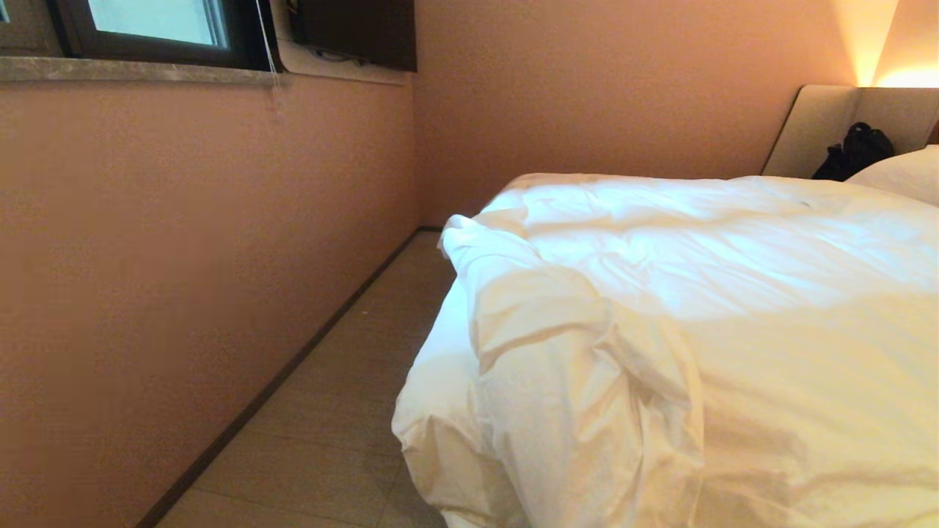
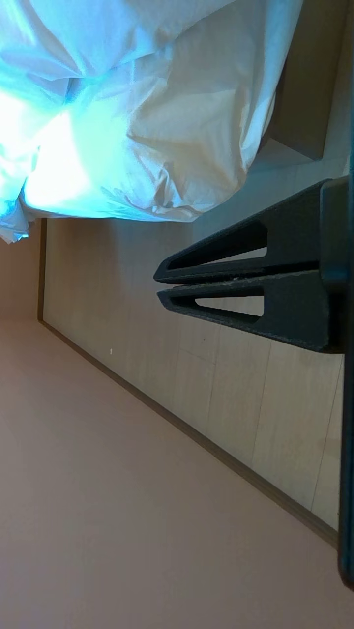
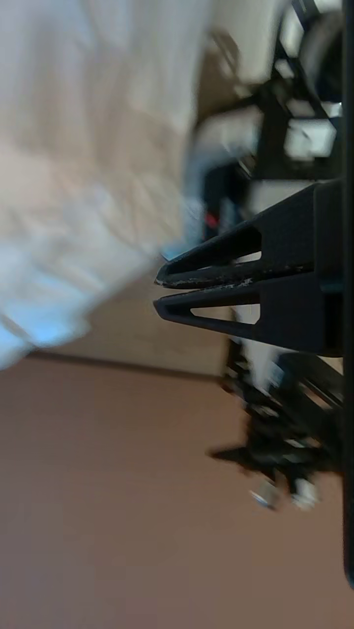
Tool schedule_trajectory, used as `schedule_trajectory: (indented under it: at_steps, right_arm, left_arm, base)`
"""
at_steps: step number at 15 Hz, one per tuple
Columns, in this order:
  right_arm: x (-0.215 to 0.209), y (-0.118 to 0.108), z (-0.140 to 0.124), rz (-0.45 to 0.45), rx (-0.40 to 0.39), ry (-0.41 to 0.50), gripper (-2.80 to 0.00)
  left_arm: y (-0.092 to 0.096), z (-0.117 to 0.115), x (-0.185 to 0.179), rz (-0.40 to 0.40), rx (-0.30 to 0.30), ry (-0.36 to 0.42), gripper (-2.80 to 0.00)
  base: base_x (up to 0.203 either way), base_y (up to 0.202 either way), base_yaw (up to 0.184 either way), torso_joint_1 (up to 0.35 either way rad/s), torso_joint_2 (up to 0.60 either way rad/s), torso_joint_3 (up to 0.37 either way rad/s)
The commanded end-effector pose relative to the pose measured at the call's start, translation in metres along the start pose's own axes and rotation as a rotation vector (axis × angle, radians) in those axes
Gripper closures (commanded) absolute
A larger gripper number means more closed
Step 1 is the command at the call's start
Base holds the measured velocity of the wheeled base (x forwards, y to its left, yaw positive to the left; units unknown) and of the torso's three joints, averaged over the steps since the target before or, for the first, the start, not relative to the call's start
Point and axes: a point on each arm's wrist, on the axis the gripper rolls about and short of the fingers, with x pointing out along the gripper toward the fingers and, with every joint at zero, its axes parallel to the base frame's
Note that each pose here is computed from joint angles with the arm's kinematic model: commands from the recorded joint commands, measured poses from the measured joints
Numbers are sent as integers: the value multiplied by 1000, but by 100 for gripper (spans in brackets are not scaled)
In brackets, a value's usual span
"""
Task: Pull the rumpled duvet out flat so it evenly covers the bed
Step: Flatten the corners of the folded blanket
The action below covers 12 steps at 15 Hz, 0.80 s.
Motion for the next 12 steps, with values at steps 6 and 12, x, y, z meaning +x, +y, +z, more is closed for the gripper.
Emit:
schedule_trajectory:
  at_steps: [6,12]
  right_arm:
    - [-25,17,-87,41,62,96,0]
    - [-38,-1,-162,-37,-187,45,0]
  left_arm:
    - [0,0,0,1,0,0,0]
    - [0,0,0,0,0,0,0]
  base:
    - [0,0,0,0,0,0]
    - [0,0,0,0,0,0]
